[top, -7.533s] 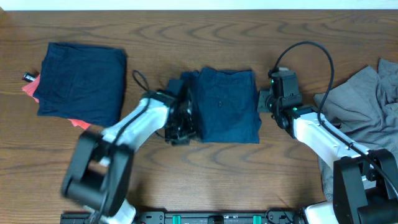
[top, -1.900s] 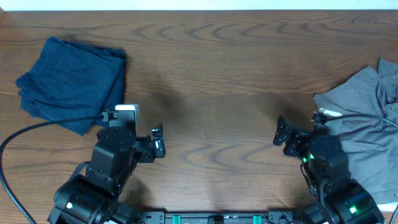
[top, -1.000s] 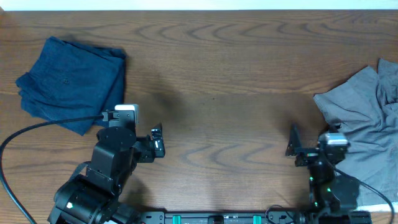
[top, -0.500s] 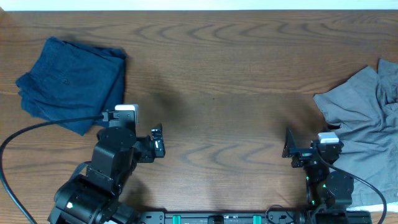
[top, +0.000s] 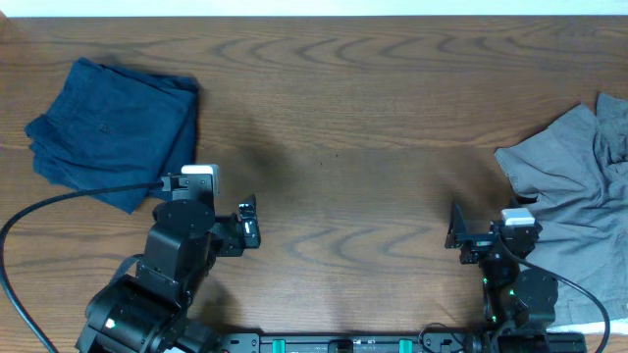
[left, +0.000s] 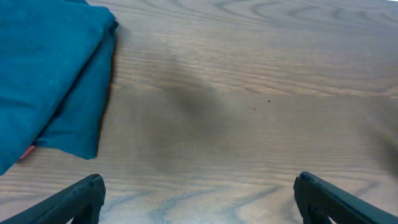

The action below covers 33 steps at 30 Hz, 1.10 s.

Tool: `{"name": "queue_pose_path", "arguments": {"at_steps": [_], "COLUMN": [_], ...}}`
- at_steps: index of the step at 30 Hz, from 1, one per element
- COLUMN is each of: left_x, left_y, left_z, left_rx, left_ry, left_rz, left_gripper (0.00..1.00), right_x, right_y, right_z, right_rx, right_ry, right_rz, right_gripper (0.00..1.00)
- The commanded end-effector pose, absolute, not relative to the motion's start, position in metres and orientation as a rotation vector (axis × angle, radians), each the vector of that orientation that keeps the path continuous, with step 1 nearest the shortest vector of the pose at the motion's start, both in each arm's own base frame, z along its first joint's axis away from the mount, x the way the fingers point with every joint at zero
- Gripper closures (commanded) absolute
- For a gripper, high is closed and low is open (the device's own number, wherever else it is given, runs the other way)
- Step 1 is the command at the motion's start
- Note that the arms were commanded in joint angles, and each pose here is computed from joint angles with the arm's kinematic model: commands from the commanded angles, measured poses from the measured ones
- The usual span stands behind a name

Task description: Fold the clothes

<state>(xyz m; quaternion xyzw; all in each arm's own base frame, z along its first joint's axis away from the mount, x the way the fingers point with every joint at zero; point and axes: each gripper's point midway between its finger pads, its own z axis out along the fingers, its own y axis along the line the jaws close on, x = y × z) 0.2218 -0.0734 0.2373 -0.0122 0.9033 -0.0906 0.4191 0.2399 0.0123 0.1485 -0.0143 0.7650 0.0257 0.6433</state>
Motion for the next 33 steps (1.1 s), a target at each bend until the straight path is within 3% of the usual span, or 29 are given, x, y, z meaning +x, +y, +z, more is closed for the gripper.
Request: {"name": "queue_pose_path", "arguments": {"at_steps": [1,25,33], "left_x": [0.222,0.220,0.206], "left_y": [-0.072,-0.071,-0.045], "left_z": [0.234,0.235,0.218], "left_rx": [-0.033,-0.033,-0.069], "left_ry": [2.269,2.266,2.223], "left_rz": [-0.214,-0.215,-0.148], "left_gripper": [0.02,0.02,0.02], "right_x": [0.240,0.240,0.240], "right_y": [0.012,0.011,0.011], "right_z": [0.146,0.145,0.145], "right_rx": [-0.043,-0.043,-0.043], "right_ry": [1.757,1.758,1.758], "right_rz": [0.048,0.047,0.047], "right_gripper": [0.01,0.01,0.01]}}
